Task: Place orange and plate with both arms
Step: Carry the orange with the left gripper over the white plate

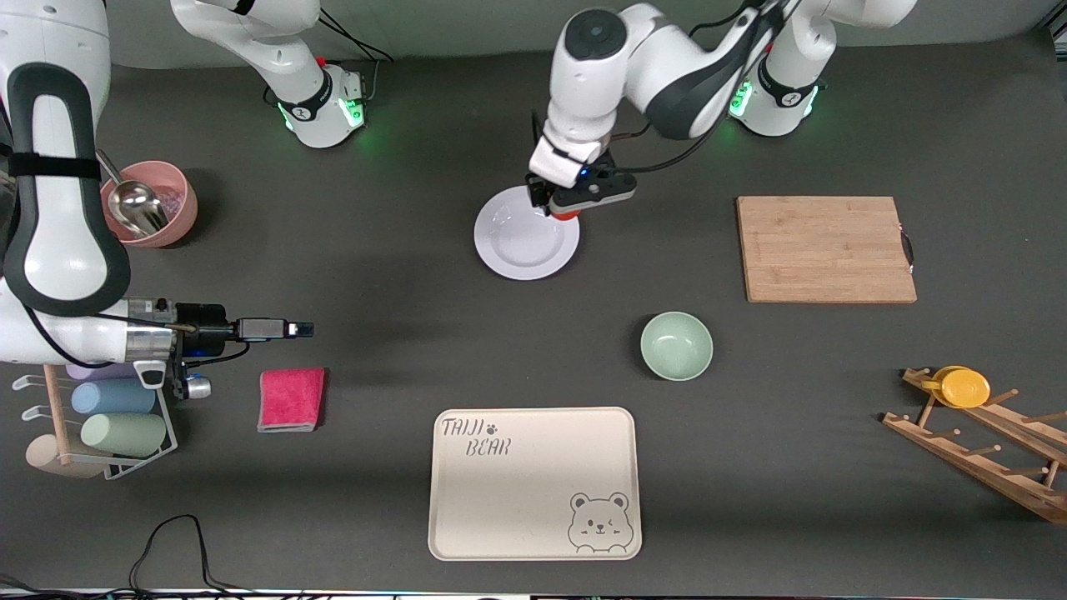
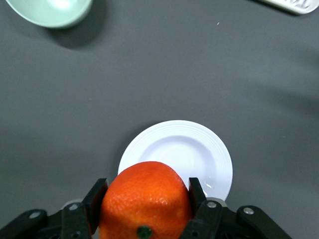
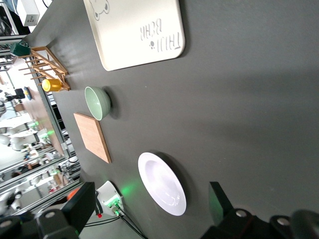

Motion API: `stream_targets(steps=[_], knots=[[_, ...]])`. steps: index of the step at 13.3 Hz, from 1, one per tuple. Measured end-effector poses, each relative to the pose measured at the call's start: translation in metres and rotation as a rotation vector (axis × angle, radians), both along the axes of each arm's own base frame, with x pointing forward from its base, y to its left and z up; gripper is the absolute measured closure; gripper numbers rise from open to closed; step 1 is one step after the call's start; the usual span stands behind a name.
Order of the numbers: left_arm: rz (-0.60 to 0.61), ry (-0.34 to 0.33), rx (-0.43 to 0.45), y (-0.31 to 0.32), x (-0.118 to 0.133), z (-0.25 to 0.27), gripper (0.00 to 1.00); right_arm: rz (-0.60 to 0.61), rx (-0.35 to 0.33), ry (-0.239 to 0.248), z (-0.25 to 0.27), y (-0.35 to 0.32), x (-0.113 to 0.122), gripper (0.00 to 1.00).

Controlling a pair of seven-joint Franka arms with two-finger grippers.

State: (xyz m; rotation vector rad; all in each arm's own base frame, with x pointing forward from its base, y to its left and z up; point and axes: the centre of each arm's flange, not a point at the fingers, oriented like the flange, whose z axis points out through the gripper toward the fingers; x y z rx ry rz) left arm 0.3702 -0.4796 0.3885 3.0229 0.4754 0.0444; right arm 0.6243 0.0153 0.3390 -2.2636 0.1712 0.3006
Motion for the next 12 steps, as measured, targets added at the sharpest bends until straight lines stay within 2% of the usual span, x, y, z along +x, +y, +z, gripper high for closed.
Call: stream_targets(steps=[2,5,8,11,12], knots=[[0.029,-0.011,0.030,-0.021,-0.003,-0.034,0.30,-0.038,0.070,0.006,-0.022,-0.011,-0.005,0.00],[0.065,-0.037,0.055,-0.044,-0.014,-0.086,0.30,-0.075,0.192,-0.015,-0.052,-0.025,-0.025,0.00],[0.082,-0.028,0.081,-0.051,-0.021,-0.125,0.30,-0.064,0.341,-0.129,-0.092,-0.029,-0.060,0.00],[0.107,-0.042,0.101,-0.060,-0.030,-0.145,0.30,-0.090,0.453,-0.148,-0.105,-0.024,-0.087,0.00],[0.126,-0.054,0.095,-0.063,-0.032,-0.153,0.30,-0.121,0.502,-0.178,-0.108,-0.020,-0.098,0.00]])
